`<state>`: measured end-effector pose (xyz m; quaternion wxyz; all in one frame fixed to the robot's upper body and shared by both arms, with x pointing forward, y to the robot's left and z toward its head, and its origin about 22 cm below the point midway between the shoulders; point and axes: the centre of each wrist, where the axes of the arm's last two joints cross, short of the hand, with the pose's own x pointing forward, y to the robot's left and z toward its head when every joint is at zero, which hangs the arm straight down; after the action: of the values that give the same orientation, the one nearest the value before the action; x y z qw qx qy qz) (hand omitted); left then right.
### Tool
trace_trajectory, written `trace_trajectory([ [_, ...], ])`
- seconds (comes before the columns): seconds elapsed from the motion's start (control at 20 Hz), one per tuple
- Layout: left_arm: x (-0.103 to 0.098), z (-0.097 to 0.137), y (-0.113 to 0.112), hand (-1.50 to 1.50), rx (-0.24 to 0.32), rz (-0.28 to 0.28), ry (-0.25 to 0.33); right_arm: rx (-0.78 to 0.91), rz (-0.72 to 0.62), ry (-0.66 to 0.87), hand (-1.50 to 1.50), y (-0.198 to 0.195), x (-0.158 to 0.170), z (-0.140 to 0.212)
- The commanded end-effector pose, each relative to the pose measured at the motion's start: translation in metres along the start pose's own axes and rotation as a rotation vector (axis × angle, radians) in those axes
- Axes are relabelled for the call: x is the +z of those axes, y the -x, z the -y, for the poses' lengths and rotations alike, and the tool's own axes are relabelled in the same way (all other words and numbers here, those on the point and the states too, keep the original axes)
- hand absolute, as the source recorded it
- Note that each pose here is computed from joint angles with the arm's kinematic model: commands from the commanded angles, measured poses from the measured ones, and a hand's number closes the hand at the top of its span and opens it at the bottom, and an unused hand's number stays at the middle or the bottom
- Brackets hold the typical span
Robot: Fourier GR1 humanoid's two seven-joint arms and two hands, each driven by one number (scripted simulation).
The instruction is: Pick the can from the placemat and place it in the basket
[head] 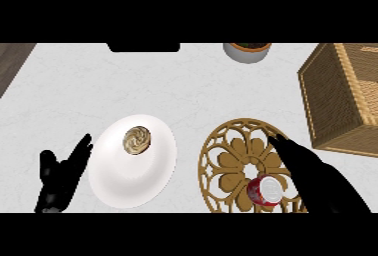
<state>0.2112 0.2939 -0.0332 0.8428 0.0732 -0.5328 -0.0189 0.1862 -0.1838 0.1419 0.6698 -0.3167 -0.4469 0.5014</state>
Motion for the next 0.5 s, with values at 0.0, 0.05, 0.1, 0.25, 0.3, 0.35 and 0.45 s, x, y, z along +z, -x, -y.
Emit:
trace_trajectory([
  [0.0,0.008,0.006,0.011,0.0,0.0,-0.119,0.013,-0.005,-0.086,0.028,-1.5,-0.002,-0.004,0.0],
  [0.05,0.008,-0.001,0.016,0.0,-0.008,-0.104,-0.006,-0.015,-0.08,0.024,-1.5,0.007,-0.008,-0.01],
  [0.1,-0.001,0.005,0.027,0.0,0.006,-0.096,-0.006,-0.034,-0.081,0.029,-1.5,-0.009,-0.016,-0.008],
  [0.25,0.007,-0.002,0.026,0.0,0.01,-0.126,-0.008,0.007,-0.07,0.0,-1.5,-0.007,-0.016,-0.023],
  [0.3,0.004,-0.017,0.026,0.0,-0.021,-0.109,0.002,0.006,-0.091,0.006,-1.5,-0.015,-0.021,-0.029],
  [0.35,0.001,0.012,0.022,0.0,-0.002,-0.116,0.009,0.001,-0.089,0.001,-1.5,-0.026,-0.032,-0.02],
  [0.45,0.013,0.015,0.026,0.0,-0.016,-0.103,-0.018,0.034,-0.122,-0.02,-1.5,-0.021,-0.014,-0.028],
])
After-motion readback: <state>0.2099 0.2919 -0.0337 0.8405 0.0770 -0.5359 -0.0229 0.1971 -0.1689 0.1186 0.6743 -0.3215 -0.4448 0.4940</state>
